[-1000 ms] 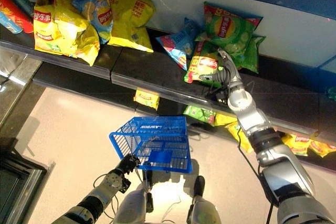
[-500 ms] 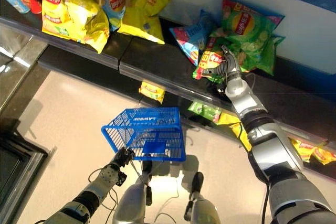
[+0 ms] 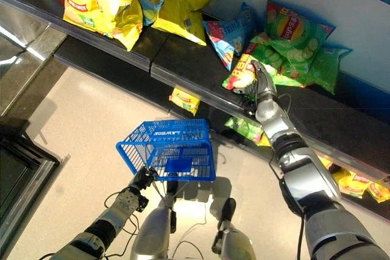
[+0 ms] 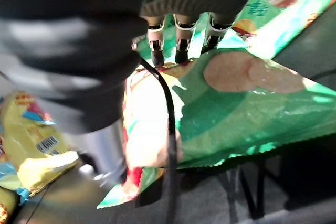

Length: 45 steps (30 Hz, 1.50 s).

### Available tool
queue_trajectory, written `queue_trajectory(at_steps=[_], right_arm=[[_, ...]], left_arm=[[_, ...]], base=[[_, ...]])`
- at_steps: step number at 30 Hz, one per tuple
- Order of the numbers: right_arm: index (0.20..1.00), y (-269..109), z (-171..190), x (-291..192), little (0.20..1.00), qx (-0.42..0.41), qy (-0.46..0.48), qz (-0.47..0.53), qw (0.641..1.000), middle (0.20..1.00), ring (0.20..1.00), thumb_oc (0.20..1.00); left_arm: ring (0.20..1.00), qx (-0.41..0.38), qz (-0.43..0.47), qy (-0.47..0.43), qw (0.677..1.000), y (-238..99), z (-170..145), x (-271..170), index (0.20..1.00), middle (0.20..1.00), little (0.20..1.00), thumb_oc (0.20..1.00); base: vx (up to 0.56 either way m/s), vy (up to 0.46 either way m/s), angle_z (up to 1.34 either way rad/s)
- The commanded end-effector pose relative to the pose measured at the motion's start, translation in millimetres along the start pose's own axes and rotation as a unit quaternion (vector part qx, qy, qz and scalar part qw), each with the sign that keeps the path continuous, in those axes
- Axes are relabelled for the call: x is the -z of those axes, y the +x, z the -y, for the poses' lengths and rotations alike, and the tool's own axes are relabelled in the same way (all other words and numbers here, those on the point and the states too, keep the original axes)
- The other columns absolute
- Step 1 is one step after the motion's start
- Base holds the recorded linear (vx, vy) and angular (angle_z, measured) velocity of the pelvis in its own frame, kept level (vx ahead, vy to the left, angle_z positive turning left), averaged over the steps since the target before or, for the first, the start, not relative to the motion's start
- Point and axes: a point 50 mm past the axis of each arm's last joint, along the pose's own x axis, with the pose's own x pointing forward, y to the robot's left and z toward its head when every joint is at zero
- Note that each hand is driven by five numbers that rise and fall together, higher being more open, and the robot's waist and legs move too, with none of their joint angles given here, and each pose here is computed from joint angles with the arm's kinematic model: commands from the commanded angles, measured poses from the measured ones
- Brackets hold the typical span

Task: Pick up the snacks into the basket

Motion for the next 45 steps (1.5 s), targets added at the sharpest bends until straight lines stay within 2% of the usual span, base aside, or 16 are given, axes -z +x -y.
queue_trajectory(at_steps=[1,8,13,17,24,27,32,38,45], right_arm=[[0.200,-39,-63,61,0.200,-0.125,-0.031,-0.119,0.985,0.200,0.200,0.200],[0.200,-51,-79,66,0.200,-0.142,-0.017,-0.121,0.982,0.200,0.200,0.200],[0.200,-56,-76,70,0.200,-0.125,0.020,-0.115,0.985,0.200,0.200,0.200],[0.200,-52,-54,63,0.200,-0.081,0.063,-0.077,0.992,0.200,0.200,0.200],[0.200,-49,24,52,0.200,0.056,0.181,0.001,0.982,0.200,0.200,0.200],[0.200,-53,42,54,0.200,0.082,0.214,0.015,0.973,0.200,0.200,0.200],[0.200,-60,51,60,0.200,0.088,0.227,0.018,0.970,0.200,0.200,0.200],[0.200,-63,43,65,0.200,0.086,0.245,0.003,0.966,0.200,0.200,0.200],[0.200,-74,51,37,0.200,0.067,0.289,0.091,0.951,0.200,0.200,0.200]], left_arm=[[0.200,-0.054,-0.052,0.072,0.995,0,-35,29,0.200,0.200,0.200,0.200],[0.200,-0.061,-0.052,0.070,0.994,5,-35,19,0.200,0.200,0.200,0.200],[0.200,-0.060,-0.056,0.062,0.995,4,-35,22,0.200,0.200,0.200,0.200],[0.200,-0.064,-0.063,0.049,0.995,-2,-38,33,0.200,0.200,0.200,0.200],[0.200,-0.061,-0.071,0.042,0.995,-13,-43,51,0.200,0.200,0.200,0.200],[0.200,-0.054,-0.074,0.041,0.995,-15,-42,55,0.200,0.200,0.200,0.200],[0.200,-0.045,-0.078,0.041,0.995,-15,-40,56,0.200,0.200,0.200,0.200],[0.200,-0.042,-0.080,0.036,0.995,-14,-37,54,0.200,0.200,0.200,0.200],[0.200,-0.054,-0.081,0.023,0.995,-14,-43,54,0.200,0.200,0.200,0.200]], base=[[0.01,0.019,0.05],[0.00,0.002,0.01],[0.00,0.000,0.00],[0.00,0.000,0.00],[0.00,0.000,0.00],[0.00,-0.004,-0.03],[0.01,-0.015,-0.15],[0.01,-0.009,-0.09],[0.00,0.001,-0.01]])
